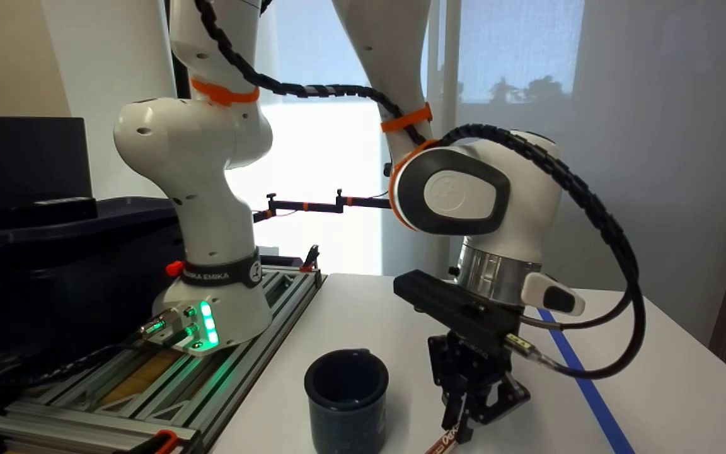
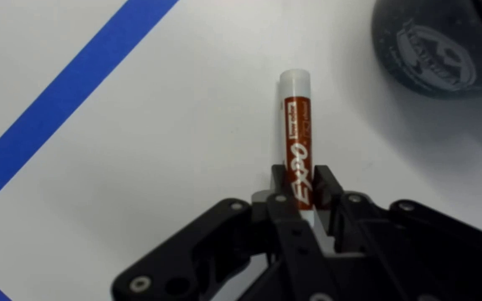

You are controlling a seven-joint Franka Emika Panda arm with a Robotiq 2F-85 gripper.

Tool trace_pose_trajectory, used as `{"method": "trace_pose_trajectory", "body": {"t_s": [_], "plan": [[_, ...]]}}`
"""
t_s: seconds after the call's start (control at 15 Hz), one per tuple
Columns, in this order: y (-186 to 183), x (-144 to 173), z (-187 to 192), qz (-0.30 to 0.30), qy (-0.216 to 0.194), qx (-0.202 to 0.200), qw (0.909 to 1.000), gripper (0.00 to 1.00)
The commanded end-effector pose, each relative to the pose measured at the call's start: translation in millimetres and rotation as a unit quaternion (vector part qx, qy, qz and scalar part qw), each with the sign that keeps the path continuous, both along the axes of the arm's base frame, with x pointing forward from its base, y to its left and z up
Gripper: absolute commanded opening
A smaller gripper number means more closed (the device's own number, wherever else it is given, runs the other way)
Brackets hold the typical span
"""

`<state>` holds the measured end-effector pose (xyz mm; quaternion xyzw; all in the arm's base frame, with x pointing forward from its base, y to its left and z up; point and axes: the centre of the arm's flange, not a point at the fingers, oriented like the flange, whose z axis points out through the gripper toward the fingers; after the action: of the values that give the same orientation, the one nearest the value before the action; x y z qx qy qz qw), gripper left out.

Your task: Remove the marker from the mug and put it on the table

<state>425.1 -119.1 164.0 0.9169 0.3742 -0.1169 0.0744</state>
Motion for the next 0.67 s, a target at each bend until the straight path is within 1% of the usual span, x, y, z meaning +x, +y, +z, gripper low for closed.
{"method": "trace_pose_trajectory", "body": {"t_s": [0.0,0.27,0.33,0.4,0.47,0.6], "plan": [[11.7,-2.6,-7.0,-0.008,-0.005,0.022,0.9997,0.05],[20.7,-4.6,-0.8,-0.005,-0.009,0.03,0.9995,0.05],[21.4,-5.5,1.5,-0.005,-0.009,0.03,0.9995,0.45],[21.6,-7.0,3.7,-0.002,-0.008,0.031,0.9995,0.46],[22.0,-9.5,6.9,0.001,-0.006,0.034,0.9994,0.51],[23.1,-17.1,17.0,0.007,-0.006,0.045,0.9989,0.66]]}}
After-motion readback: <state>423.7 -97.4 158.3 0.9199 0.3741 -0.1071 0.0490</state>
